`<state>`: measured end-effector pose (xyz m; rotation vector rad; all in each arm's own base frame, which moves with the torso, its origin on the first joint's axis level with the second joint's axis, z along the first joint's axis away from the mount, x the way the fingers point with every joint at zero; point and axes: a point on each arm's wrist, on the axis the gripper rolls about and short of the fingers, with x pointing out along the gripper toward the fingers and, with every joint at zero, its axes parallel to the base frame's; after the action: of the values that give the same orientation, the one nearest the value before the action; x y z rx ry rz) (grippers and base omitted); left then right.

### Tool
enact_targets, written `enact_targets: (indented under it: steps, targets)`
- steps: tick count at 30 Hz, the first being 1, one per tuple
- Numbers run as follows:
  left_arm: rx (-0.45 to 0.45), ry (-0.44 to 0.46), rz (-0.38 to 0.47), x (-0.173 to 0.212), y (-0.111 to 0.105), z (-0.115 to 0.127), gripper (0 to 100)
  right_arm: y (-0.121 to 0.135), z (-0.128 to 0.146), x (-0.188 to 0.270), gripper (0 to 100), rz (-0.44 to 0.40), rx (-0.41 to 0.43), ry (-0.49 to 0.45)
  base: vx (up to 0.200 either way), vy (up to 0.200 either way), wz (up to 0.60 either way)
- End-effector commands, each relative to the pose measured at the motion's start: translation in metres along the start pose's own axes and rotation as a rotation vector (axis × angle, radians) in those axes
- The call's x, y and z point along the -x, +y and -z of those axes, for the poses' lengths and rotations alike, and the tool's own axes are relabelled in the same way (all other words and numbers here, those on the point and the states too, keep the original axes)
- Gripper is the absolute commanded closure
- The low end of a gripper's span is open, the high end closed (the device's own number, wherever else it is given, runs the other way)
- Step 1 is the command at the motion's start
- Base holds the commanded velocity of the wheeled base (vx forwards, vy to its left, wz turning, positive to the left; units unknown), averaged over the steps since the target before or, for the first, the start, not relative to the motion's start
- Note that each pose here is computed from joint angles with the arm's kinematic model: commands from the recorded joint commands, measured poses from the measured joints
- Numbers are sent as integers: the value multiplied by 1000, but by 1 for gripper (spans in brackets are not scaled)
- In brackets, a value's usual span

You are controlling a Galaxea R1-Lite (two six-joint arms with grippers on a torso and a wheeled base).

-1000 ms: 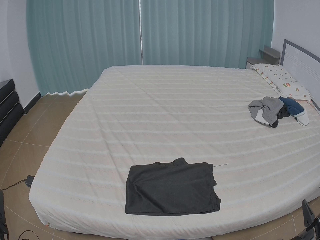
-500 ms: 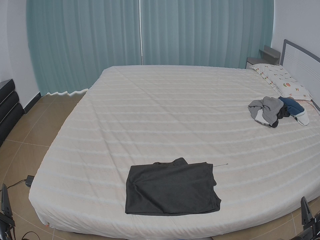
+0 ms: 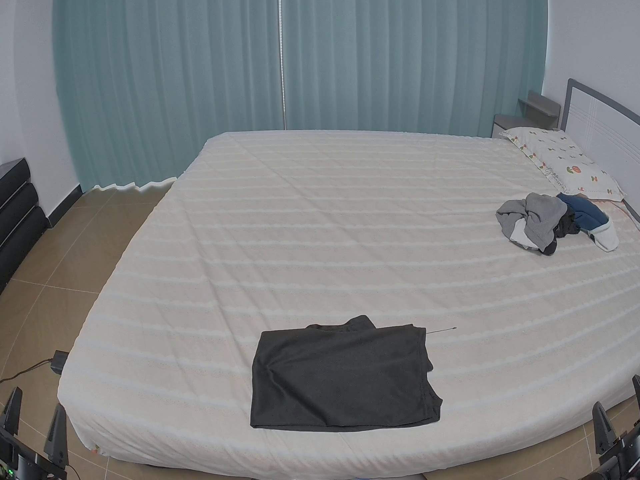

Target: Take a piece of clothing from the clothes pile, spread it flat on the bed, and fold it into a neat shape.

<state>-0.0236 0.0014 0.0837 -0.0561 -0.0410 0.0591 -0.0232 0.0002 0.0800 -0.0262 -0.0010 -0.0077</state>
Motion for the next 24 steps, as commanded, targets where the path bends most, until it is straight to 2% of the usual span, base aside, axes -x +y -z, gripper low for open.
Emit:
enact_targets:
  steps: [1,6,12,24]
  targets:
    - [-27,43,55,-1,-1,7,0,0,4,0,0,1,-8,9,0,0,0]
    - [-61,39,65,0,-1,8,0,0,5,-1,0,0,-9,10,0,0,0]
    - [-24,40,39,0,0,8,0,0,5,-1,0,0,-11,10,0,0,0]
    - [-56,41,50,0,-1,8,0,0,4,0,0,3,-25,9,0,0,0]
